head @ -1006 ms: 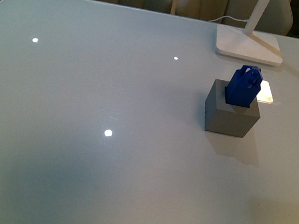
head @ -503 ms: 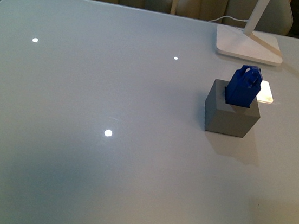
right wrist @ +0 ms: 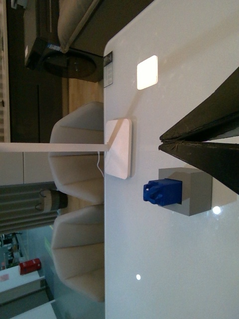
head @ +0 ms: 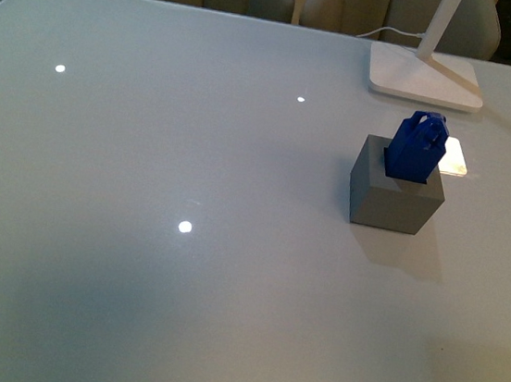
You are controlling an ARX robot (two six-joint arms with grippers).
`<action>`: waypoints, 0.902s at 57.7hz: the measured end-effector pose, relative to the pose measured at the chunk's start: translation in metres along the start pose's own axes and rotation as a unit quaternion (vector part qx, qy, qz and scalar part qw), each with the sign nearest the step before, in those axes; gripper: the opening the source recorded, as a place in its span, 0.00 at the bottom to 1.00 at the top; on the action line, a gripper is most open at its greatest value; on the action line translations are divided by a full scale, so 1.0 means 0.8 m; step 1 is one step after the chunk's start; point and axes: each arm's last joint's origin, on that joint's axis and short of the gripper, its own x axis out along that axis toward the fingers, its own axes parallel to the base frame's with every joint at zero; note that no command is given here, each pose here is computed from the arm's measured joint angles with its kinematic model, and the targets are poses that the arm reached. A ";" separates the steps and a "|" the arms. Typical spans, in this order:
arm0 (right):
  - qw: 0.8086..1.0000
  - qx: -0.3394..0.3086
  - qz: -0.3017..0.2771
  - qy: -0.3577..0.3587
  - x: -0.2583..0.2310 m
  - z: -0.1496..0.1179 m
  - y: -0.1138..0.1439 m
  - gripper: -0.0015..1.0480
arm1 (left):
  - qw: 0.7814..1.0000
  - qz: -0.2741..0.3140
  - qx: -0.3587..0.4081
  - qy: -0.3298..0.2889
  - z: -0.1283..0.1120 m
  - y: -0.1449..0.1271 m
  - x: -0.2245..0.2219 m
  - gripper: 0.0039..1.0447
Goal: Insert blue part into gray base
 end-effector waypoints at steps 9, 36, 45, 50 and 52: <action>1.000 0.000 0.000 0.003 -0.012 -0.003 0.000 0.02 | 1.000 0.000 0.000 0.000 0.000 0.000 0.000 0.93; 1.000 -0.001 0.000 0.002 -0.013 -0.003 0.000 0.65 | 1.000 0.000 0.000 0.000 0.000 0.000 0.000 0.93; 1.000 -0.001 0.000 0.002 -0.013 -0.003 0.000 0.89 | 1.000 0.000 0.000 0.000 0.000 0.000 0.000 0.93; 1.000 -0.001 0.000 0.002 -0.013 -0.003 0.000 0.92 | 1.000 0.000 0.000 0.000 0.000 0.000 0.000 0.93; 1.000 -0.001 0.000 0.002 -0.013 -0.003 0.000 0.91 | 1.000 0.000 0.000 0.000 0.000 0.000 0.000 0.93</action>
